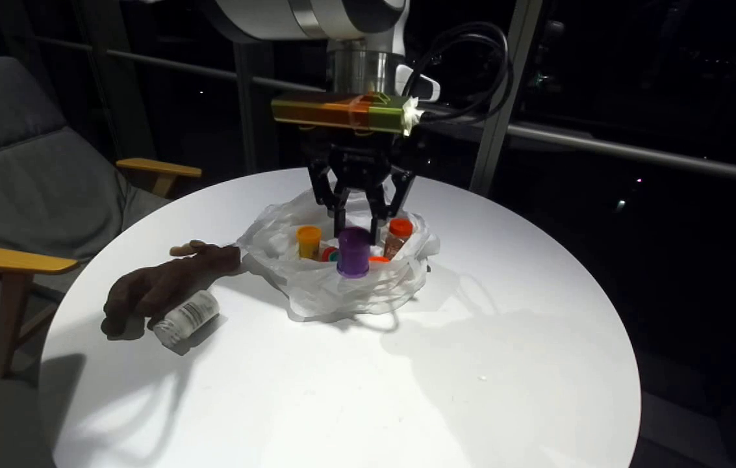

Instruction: Pick up all the objects surrounding the plastic and arrange them on the plastic

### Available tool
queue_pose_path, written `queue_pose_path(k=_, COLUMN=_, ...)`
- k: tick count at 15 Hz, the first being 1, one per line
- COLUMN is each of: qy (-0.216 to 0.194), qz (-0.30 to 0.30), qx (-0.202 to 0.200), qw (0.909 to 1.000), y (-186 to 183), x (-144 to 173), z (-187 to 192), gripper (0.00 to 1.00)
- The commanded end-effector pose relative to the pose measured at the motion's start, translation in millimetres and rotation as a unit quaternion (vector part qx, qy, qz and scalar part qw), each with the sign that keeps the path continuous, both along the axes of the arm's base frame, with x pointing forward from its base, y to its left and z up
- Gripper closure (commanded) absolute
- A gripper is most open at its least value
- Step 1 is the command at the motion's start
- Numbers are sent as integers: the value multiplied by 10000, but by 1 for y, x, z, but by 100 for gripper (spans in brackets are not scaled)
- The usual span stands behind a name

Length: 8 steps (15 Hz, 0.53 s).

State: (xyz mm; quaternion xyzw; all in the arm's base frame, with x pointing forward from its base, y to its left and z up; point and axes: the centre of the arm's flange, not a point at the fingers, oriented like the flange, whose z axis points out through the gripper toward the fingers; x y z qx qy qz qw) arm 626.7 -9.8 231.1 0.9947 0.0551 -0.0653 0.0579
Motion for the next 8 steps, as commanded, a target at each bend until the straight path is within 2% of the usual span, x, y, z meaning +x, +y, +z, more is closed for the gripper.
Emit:
queue_pose_path(k=1, qy=-383, qz=247, qx=57, qw=9989, y=23, x=69, z=-11, gripper=74)
queue_pose_path(k=8, qy=-814, qz=254, qx=72, qw=9963, y=30, x=129, z=-34, gripper=74)
